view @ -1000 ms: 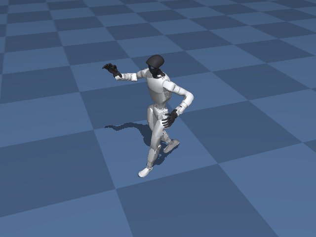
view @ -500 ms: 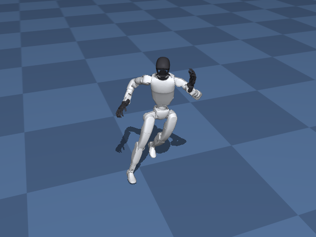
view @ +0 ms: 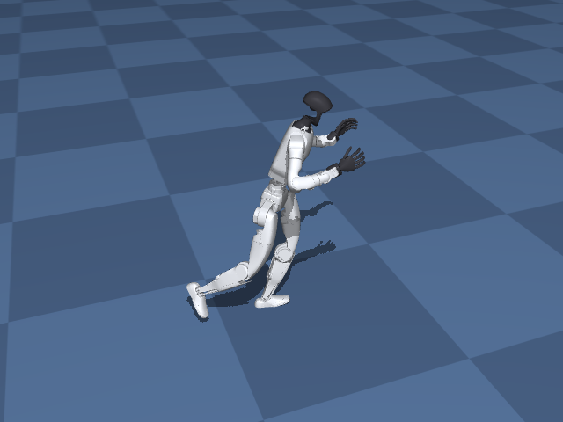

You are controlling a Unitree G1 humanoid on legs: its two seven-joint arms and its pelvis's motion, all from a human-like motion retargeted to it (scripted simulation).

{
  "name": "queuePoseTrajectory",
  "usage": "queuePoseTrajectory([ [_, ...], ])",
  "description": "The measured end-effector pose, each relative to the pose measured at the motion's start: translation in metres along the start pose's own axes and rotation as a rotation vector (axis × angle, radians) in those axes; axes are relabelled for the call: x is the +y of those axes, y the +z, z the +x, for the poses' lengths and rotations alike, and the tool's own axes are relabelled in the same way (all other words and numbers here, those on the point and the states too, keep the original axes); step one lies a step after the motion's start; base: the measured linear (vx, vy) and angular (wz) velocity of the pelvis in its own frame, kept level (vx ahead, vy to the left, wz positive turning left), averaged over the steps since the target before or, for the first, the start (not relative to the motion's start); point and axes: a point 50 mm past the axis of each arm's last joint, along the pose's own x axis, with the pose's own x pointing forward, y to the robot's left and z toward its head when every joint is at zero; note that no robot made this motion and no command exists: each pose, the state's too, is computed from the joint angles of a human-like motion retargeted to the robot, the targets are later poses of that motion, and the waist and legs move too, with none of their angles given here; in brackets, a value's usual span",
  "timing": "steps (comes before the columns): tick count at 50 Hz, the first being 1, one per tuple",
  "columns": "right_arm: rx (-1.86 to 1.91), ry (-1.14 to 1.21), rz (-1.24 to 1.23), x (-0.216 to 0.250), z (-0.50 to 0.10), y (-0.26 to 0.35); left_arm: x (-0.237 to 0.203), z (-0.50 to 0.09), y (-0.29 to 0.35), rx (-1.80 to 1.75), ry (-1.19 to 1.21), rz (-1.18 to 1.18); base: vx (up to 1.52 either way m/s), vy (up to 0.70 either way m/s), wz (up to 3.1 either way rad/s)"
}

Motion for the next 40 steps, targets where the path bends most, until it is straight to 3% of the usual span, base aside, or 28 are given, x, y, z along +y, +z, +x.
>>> queuePoseTrajectory([
  [4,0.206,0.019,-0.118,-0.001,-0.036,-0.036,-0.022,0.075,0.12,-0.539,0.351,-0.154,0.73,0.1,3.35],
  [7,0.381,-0.095,-0.104,-0.024,-0.082,-0.046,-0.053,0.078,0.205,-0.814,0.378,-0.347,0.89,0.02,3.45],
  [11,0.518,-0.291,-0.224,-0.07,-0.127,-0.035,-0.098,0.05,0.264,-1.031,0.051,-0.402,1.01,-0.08,2.32],
  [14,0.524,-0.414,-0.455,-0.108,-0.138,-0.019,-0.141,0.004,0.271,-1.135,-0.404,-0.431,1.12,-0.25,1.77],
  [19,0.304,-0.619,-0.907,-0.147,-0.12,0.026,-0.185,-0.082,0.211,-0.936,-1.087,-0.51,1.18,-0.41,0.45],
  [23,-0.043,-0.787,-1.107,-0.164,-0.077,0.074,-0.179,-0.109,0.131,-0.64,-1.361,-0.295,1.07,-0.32,-0.88],
  [27,-0.388,-1.022,-1.061,-0.172,-0.039,0.113,-0.133,-0.086,0.032,-0.182,-1.122,-0.018,0.97,-0.18,-0.76],
  [30,-0.483,-1.0,-1.032,-0.159,-0.022,0.116,-0.067,-0.067,-0.011,0.033,-0.837,0.141,1.04,-0.08,-1.22],
  [35,-0.411,-0.483,-0.874,-0.094,0.011,0.08,0.014,-0.027,-0.012,0.061,-0.511,0.273,1.13,0.19,-0.97],
  [40,-0.404,0.155,-0.599,0.006,0.002,0.049,0.042,0.034,0.038,-0.205,-0.149,0.203,1.16,0.4,-0.14],
])
